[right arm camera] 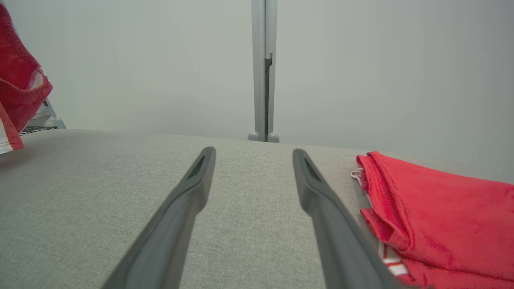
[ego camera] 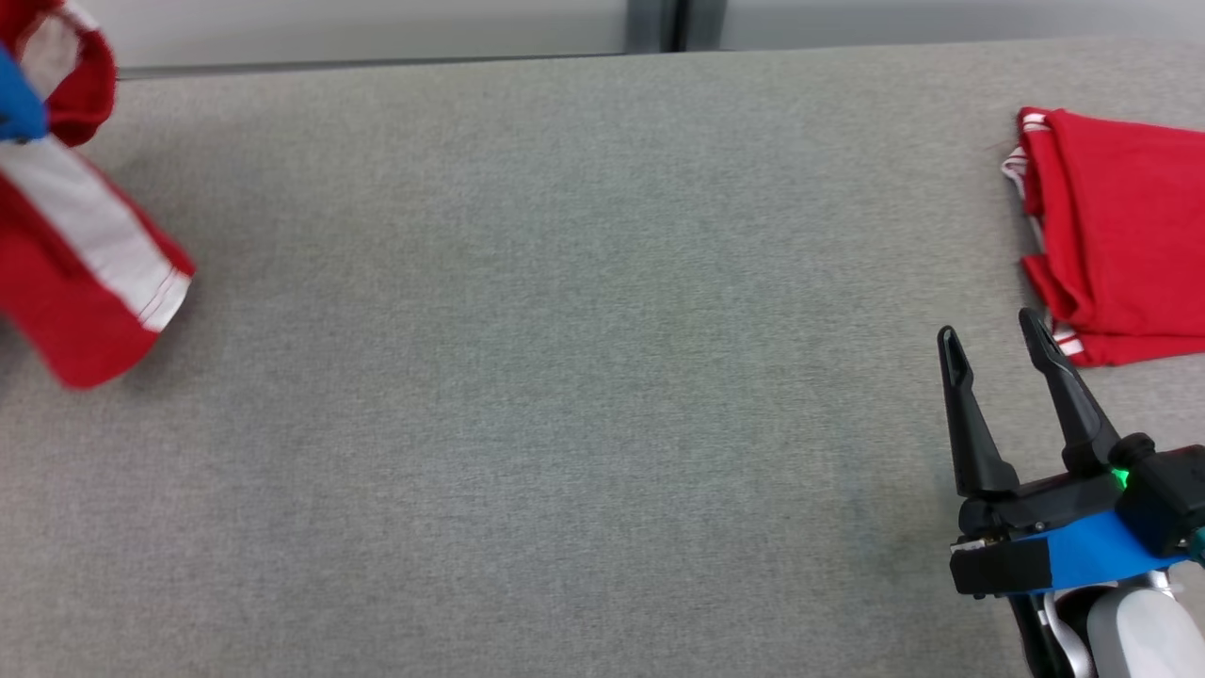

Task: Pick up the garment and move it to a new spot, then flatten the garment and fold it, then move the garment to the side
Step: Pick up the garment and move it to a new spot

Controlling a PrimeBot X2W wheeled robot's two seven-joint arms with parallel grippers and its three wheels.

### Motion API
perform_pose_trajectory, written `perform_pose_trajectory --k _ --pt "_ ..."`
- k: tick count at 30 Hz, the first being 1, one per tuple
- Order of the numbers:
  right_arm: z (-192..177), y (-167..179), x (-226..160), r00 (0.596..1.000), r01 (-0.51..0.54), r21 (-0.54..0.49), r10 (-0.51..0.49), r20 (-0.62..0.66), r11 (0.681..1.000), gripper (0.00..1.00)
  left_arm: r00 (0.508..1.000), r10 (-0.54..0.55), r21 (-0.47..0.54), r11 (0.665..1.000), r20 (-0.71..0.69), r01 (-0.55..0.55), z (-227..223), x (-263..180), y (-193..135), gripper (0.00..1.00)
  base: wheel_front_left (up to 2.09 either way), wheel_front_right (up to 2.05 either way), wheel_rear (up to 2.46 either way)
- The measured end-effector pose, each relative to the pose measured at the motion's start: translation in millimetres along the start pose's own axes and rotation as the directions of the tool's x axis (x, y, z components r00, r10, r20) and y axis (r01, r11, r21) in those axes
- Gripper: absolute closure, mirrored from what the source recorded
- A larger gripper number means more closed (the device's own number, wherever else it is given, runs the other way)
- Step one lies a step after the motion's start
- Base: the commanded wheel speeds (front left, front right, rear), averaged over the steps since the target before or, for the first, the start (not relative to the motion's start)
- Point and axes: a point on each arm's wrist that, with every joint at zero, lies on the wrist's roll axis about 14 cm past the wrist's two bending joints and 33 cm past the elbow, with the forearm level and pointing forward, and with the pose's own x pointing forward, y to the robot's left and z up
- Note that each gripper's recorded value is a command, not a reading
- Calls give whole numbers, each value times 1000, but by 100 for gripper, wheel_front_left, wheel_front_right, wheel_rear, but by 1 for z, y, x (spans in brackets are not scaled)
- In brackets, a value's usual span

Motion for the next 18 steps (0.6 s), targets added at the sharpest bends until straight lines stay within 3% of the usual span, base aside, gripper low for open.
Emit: perform_pose_trajectory --k 4,9,14,18 --pt "8 -6 -11 999 33 5 -33 19 999 0 982 -114 26 993 150 111 53 5 -52 100 0 0 0" --pt "14 -17 -28 996 85 5 -85 30 996 0 921 -252 59 968 296 246 113 1 -116 100 0 0 0" --pt "19 -34 -45 988 152 5 -152 40 988 0 833 -396 87 915 386 395 156 -12 -186 100 0 0 0" --pt "19 -46 -58 979 201 6 -201 39 980 0 746 -504 93 849 435 520 178 -30 -243 100 0 0 0"
